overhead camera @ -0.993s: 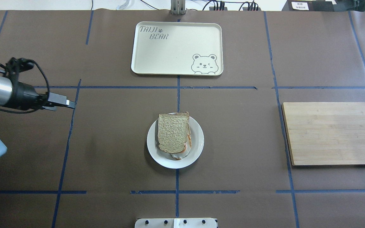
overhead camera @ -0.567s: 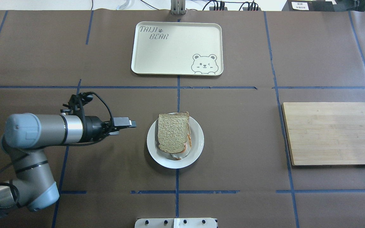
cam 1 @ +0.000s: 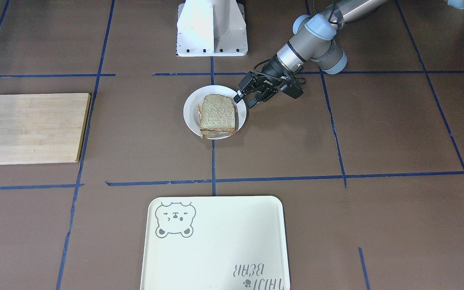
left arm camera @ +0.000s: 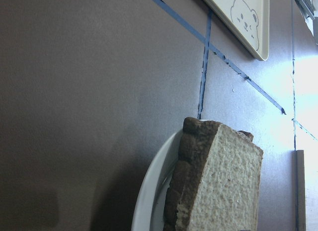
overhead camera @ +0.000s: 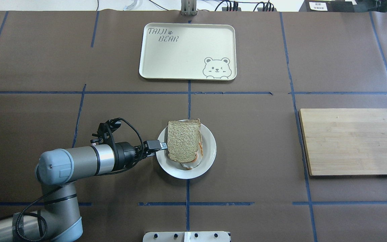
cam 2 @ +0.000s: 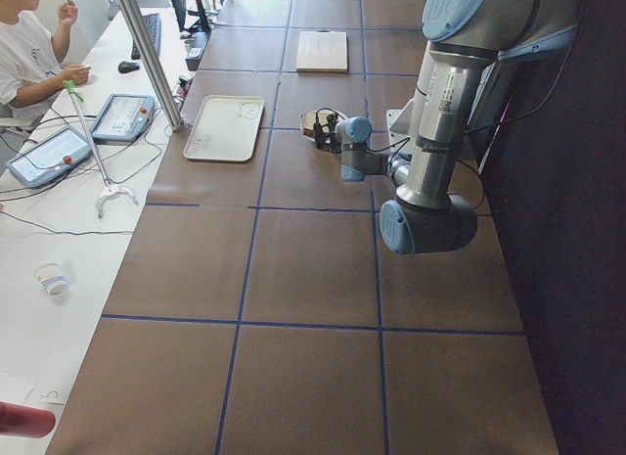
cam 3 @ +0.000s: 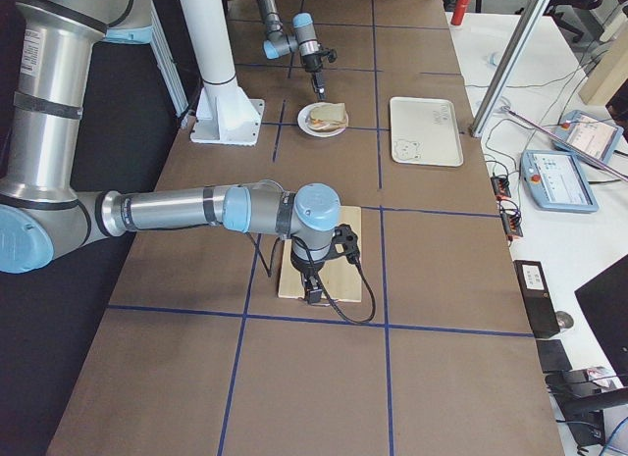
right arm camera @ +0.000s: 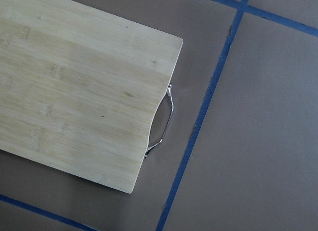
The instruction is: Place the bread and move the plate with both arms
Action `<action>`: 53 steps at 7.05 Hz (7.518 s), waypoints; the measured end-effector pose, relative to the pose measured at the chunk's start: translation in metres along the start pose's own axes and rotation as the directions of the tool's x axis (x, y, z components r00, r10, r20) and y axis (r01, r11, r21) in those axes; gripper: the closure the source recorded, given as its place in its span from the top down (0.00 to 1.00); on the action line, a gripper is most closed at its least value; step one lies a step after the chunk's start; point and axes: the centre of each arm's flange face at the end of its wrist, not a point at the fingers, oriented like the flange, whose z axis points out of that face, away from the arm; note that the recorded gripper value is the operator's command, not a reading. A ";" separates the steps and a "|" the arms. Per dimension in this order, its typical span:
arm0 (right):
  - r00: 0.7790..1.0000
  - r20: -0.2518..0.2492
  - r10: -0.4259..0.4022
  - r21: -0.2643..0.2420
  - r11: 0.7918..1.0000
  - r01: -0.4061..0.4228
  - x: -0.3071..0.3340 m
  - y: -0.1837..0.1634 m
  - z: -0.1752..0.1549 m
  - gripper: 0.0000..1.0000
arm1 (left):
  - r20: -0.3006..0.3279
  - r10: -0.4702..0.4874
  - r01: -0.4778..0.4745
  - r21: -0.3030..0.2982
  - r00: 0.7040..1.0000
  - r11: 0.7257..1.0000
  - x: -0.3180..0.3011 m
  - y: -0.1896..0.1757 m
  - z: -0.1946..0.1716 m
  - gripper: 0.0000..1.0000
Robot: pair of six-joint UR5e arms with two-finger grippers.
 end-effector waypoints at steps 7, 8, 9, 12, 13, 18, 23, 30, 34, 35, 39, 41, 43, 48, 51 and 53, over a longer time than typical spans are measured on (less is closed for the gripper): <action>1.000 0.003 0.002 0.002 1.000 -0.002 -0.001 0.000 0.000 1.00 | -0.010 -0.009 0.009 -0.001 1.000 1.000 -0.016 -0.002 0.027 0.07; 1.000 0.003 0.002 0.002 1.000 -0.002 -0.001 0.000 0.000 1.00 | -0.014 -0.009 0.009 -0.002 1.000 1.000 -0.014 -0.002 0.027 0.03; 1.000 0.003 0.002 0.002 1.000 -0.002 -0.001 0.000 0.000 1.00 | -0.025 -0.009 0.009 -0.004 1.000 1.000 -0.013 -0.002 0.026 0.02; 1.000 0.002 -0.001 0.004 1.000 0.001 -0.001 -0.002 -0.001 1.00 | -0.178 -0.091 0.090 -0.009 0.980 0.996 0.005 -0.010 0.008 0.01; 1.000 0.002 -0.001 0.005 1.000 0.001 -0.001 -0.002 -0.002 1.00 | -0.235 -0.131 0.138 0.014 0.963 0.990 0.019 -0.023 0.004 0.01; 1.000 0.001 -0.003 0.006 1.000 0.003 -0.002 -0.002 -0.002 1.00 | -0.262 -0.253 0.320 0.259 0.931 0.911 0.080 -0.203 0.091 0.01; 1.000 0.002 -0.001 0.005 1.000 0.001 -0.001 -0.002 -0.002 1.00 | -0.174 -0.303 0.347 0.363 0.937 0.865 0.081 -0.268 0.137 1.00; 1.000 0.001 -0.002 0.007 1.000 0.002 -0.002 -0.003 -0.003 1.00 | 0.236 -0.045 0.005 0.169 0.971 0.986 0.081 -0.299 0.042 1.00; 0.999 -0.001 0.047 0.019 0.999 -0.047 0.001 -0.001 -0.007 1.00 | 0.603 0.480 -0.420 -0.250 0.637 0.872 0.071 -0.286 -0.155 1.00; 0.996 -0.004 0.084 0.026 0.996 -0.084 0.002 0.001 -0.010 1.00 | 0.631 0.576 -0.448 -0.372 0.520 0.813 0.069 -0.290 -0.212 1.00; 0.994 -0.022 0.109 0.043 0.993 -0.108 0.008 0.002 -0.013 1.00 | 0.590 0.610 -0.335 -0.516 0.529 0.789 -0.075 -0.329 -0.447 1.00; 0.994 -0.024 0.111 0.042 0.993 -0.110 0.010 0.002 -0.011 1.00 | 0.592 0.592 -0.312 -0.512 0.548 0.801 -0.147 -0.321 -0.506 1.00; 0.993 -0.024 0.114 0.040 0.993 -0.113 0.012 0.003 -0.010 1.00 | 0.606 0.567 -0.304 -0.486 0.558 0.819 -0.209 -0.313 -0.531 1.00; 0.992 -0.020 0.121 0.036 0.992 -0.120 0.014 0.005 -0.007 1.00 | 0.603 0.506 -0.237 -0.470 0.617 0.850 -0.271 -0.312 -0.538 1.00; 0.992 -0.017 0.124 0.035 0.992 -0.123 0.014 0.006 -0.006 1.00 | 0.609 0.507 -0.242 -0.466 0.610 0.851 -0.268 -0.312 -0.539 1.00; 0.992 -0.014 0.124 0.035 0.992 -0.123 0.014 0.007 -0.006 1.00 | 0.611 0.505 -0.237 -0.468 0.609 0.852 -0.271 -0.312 -0.539 1.00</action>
